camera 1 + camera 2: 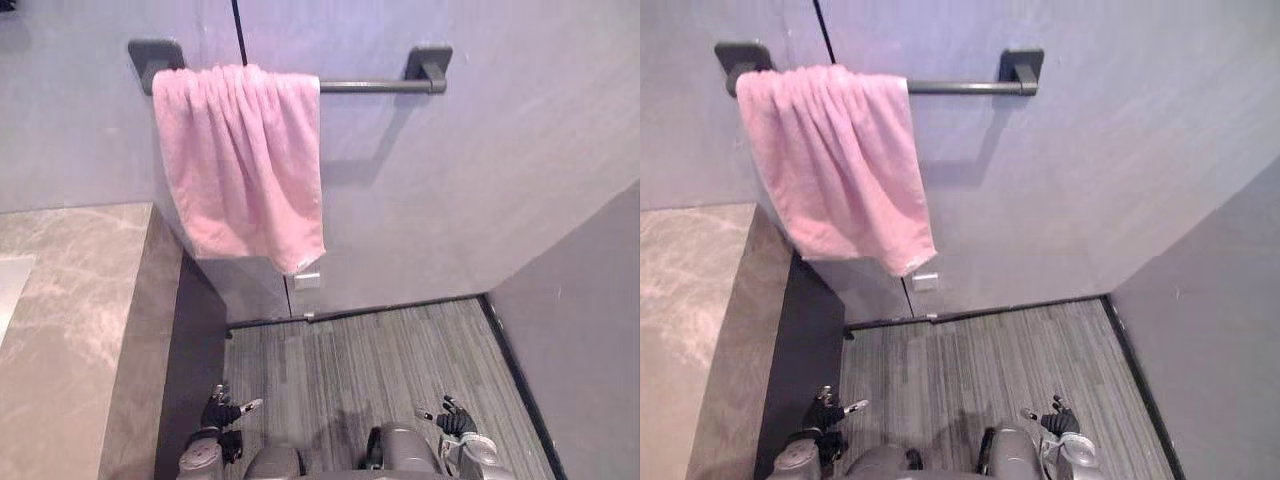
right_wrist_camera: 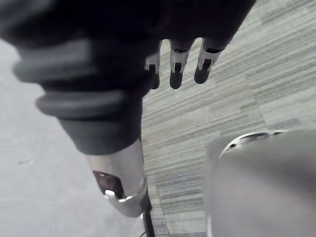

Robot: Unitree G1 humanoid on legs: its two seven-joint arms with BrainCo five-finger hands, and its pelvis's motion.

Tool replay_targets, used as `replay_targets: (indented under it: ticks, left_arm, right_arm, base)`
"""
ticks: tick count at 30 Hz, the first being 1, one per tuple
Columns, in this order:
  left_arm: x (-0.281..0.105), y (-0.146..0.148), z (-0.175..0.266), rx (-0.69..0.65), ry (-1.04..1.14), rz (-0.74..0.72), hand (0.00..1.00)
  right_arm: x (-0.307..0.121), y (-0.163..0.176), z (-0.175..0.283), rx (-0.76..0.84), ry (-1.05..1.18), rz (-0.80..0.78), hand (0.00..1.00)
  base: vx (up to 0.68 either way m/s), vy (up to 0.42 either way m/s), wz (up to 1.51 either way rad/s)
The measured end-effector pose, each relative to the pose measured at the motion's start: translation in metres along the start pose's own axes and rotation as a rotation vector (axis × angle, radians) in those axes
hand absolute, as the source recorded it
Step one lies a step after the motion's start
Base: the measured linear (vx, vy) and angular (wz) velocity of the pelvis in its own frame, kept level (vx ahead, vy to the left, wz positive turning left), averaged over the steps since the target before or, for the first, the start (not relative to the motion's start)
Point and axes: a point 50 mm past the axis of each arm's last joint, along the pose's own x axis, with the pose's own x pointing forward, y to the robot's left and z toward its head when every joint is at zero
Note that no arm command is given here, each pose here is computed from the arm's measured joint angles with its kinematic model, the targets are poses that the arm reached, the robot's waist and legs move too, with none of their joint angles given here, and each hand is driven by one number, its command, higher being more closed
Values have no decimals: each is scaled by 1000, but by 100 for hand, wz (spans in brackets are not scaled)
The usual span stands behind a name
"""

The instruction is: Organize washtable

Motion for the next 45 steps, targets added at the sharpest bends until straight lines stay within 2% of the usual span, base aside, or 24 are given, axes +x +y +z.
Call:
replay_targets:
  ticks: [2,7,10,13,21,29,33,40,45]
  left_arm:
    - [-1,-13,-7,-35,30,-20,0]
    - [0,-36,0,-80,9,-64,0]
    - [-5,-38,-7,-97,23,-64,0]
    - [-4,-39,-6,-98,20,-66,0]
    - [-6,-23,-21,-45,84,-39,0]
    - [-5,-19,-20,-26,81,-36,0]
    - [-5,-18,-1,-38,-15,-31,0]
    - [-29,-11,81,-118,-446,-19,0]
    - [-41,-6,91,-149,-522,-4,0]
  right_arm:
    - [-2,-10,-7,7,27,-31,0]
    - [-2,-6,-5,40,9,-28,0]
    - [-2,-3,2,56,-29,-23,0]
    - [0,-2,12,76,-64,-23,0]
    - [-5,2,-16,89,32,-18,0]
    - [-5,-1,-20,69,60,-25,0]
    - [-4,-7,-18,51,54,-33,0]
    - [-3,-7,-12,22,27,-27,0]
    - [-3,-4,-6,-10,0,-12,0]
  base:
    - [439,-168,50]
    - [351,-186,48]
    - [195,-31,25]
    - [111,99,-3]
    - [85,108,-7]
    - [-21,-12,-5]
    - [-56,-9,-1]
    - [-72,14,14]
    - [-40,13,5]
